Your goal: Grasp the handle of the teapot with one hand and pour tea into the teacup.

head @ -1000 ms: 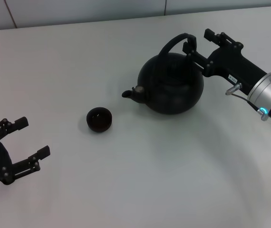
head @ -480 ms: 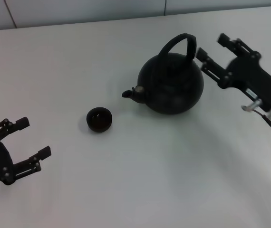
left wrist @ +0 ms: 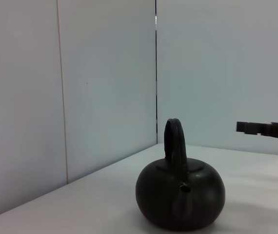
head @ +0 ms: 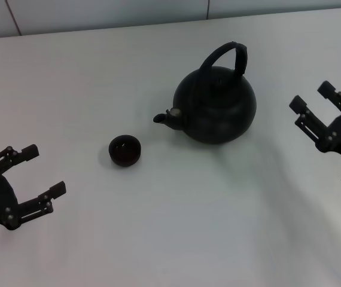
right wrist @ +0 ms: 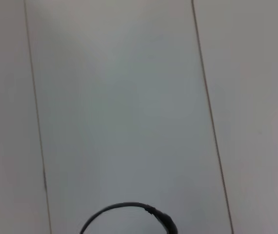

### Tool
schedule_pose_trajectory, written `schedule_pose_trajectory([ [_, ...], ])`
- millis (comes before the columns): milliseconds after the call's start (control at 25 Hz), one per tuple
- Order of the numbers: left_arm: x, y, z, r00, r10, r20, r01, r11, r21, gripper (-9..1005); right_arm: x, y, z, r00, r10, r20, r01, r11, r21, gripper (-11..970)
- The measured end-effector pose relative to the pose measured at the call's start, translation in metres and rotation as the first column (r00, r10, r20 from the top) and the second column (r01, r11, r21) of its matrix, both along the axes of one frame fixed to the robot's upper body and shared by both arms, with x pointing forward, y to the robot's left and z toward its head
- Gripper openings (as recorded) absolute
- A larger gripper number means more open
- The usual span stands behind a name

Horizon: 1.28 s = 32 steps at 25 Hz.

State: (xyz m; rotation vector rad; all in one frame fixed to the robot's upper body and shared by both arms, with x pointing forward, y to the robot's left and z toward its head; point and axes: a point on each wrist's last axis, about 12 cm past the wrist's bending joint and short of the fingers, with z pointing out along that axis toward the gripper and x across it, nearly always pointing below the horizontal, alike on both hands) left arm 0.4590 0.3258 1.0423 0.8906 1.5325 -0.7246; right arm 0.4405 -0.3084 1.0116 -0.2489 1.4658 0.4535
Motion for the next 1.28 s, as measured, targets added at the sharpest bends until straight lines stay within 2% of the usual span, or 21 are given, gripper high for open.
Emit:
schedule_pose_trajectory([
  [360,0.001,-0.001,0.0,1.0,-0.001,0.0,0.001,1.0,0.0,859,-0.003,-0.005,-0.001,1.0,0.004,-0.014,-0.004,1.0,-0.012,695],
  [480,0.002,-0.002,0.0,1.0,-0.004,0.002,0.004,1.0,0.002,859,-0.001,-0.015,0.004,0.998,0.063,-0.026,-0.063,0.998,-0.031,695],
  [600,0.005,-0.004,0.001,1.0,-0.018,0.004,0.018,1.0,0.008,859,0.004,-0.027,0.014,0.984,0.168,-0.066,-0.171,0.985,-0.036,695],
  [720,0.005,-0.004,0.001,1.0,-0.018,0.004,0.018,1.0,0.008,859,0.013,-0.036,0.026,0.945,0.3,-0.127,-0.311,0.947,-0.077,694],
  [800,0.012,-0.002,0.006,0.998,-0.055,0.001,0.055,0.998,0.026,859,0.02,-0.04,0.033,0.911,0.376,-0.17,-0.397,0.911,-0.114,694],
  [840,0.021,0.001,0.014,0.995,-0.098,-0.025,0.099,0.994,0.041,859,0.029,-0.043,0.041,0.877,0.435,-0.205,-0.467,0.872,-0.148,694],
  [880,0.023,0.001,0.016,0.993,-0.111,-0.036,0.113,0.993,0.047,859,0.029,-0.043,0.041,0.877,0.435,-0.205,-0.467,0.872,-0.148,694],
  [1080,0.035,0.001,0.025,0.983,-0.169,-0.071,0.175,0.98,0.09,859,0.05,-0.04,0.061,0.789,0.56,-0.254,-0.61,0.765,-0.208,694],
  [1280,0.045,0.005,0.036,0.978,-0.188,-0.088,0.199,0.969,0.145,859,0.071,-0.035,0.072,0.705,0.6,-0.377,-0.699,0.678,-0.228,693],
])
